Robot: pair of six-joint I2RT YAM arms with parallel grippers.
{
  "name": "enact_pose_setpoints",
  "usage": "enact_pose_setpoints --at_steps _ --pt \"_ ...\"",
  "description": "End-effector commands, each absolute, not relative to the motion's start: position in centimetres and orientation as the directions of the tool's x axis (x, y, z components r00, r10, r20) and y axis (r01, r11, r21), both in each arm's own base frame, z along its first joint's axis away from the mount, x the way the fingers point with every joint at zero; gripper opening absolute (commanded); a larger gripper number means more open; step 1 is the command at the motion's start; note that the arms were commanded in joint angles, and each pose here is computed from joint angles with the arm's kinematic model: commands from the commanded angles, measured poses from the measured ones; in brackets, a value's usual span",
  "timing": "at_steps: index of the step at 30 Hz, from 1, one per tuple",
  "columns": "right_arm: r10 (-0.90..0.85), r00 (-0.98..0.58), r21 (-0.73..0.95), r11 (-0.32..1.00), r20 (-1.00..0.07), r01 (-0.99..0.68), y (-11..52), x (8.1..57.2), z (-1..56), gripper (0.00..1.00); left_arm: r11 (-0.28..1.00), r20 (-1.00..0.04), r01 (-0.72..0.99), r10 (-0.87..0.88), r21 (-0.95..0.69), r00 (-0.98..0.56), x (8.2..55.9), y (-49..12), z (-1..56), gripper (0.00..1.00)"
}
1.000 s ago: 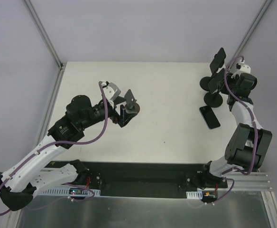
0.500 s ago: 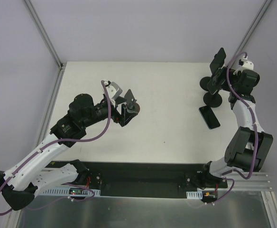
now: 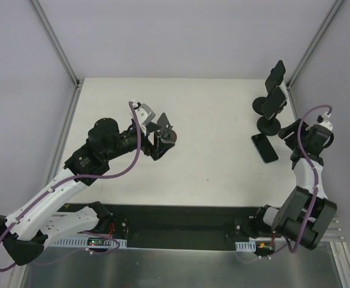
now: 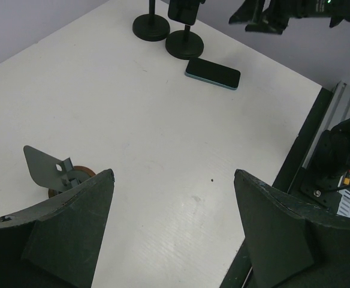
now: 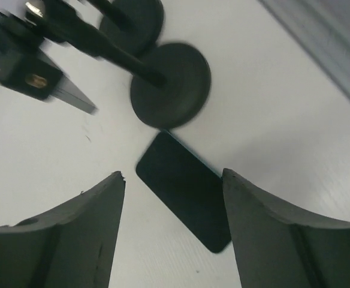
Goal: Place the phone on the phone stand
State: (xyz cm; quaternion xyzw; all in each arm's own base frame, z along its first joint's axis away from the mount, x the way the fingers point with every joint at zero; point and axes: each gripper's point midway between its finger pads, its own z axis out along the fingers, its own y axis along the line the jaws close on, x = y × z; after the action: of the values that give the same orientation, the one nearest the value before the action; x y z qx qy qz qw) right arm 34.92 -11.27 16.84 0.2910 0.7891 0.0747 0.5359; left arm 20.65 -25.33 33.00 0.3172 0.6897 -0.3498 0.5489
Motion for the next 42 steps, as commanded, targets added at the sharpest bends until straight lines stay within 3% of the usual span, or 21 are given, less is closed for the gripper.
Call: enact_pose_setpoints --at_steps 1,3,4,9,12,18,27,36,42 --pt "0.676 -0.282 0.559 0.728 -0.681 0.396 -10.7 36.0 12.3 0.58 0.542 -0.984 0.828 0.014 -0.142 -0.178 20.8 -25.6 34.2 0.80" --pt "0.689 -0.297 0.581 0.721 -0.661 0.378 -10.8 37.2 12.1 0.48 0.540 -0.983 0.829 0.015 -0.144 -0.181 20.8 -25.6 34.1 0.80" --pt "0.705 -0.324 0.586 0.706 -0.630 0.398 -10.8 37.6 10.5 0.48 0.538 -0.983 0.831 0.015 -0.145 -0.181 20.7 -25.7 34.1 0.80" --pt "0.741 -0.337 0.613 0.670 -0.581 0.419 -11.7 40.1 8.9 0.70 0.552 -0.984 0.823 0.024 -0.132 -0.174 21.2 -25.6 33.9 0.80" --pt "0.730 -0.342 0.586 0.681 -0.592 0.440 -12.5 41.2 8.6 0.72 0.569 -0.984 0.813 0.036 -0.126 -0.177 21.6 -25.5 33.4 0.80" --pt "0.773 -0.442 0.608 0.633 -0.456 0.479 -10.4 40.6 4.7 0.66 0.578 -0.983 0.806 0.034 -0.129 -0.182 22.0 -25.4 33.3 0.80" --pt "0.772 -0.558 0.691 0.582 -0.303 0.430 -2.0 38.0 3.1 0.65 0.621 -0.980 0.774 0.049 -0.121 -0.193 23.2 -24.7 32.5 0.80" --pt "0.721 -0.620 0.783 0.563 -0.309 0.264 7.2 35.5 7.7 0.70 0.725 -0.946 0.664 0.057 -0.181 -0.320 27.6 -23.4 28.4 0.80" --pt "0.604 -0.670 0.720 0.678 -0.431 0.148 7.5 32.4 10.7 0.81 0.829 -0.860 0.487 0.015 -0.274 -0.510 33.1 -21.3 22.1 0.79"
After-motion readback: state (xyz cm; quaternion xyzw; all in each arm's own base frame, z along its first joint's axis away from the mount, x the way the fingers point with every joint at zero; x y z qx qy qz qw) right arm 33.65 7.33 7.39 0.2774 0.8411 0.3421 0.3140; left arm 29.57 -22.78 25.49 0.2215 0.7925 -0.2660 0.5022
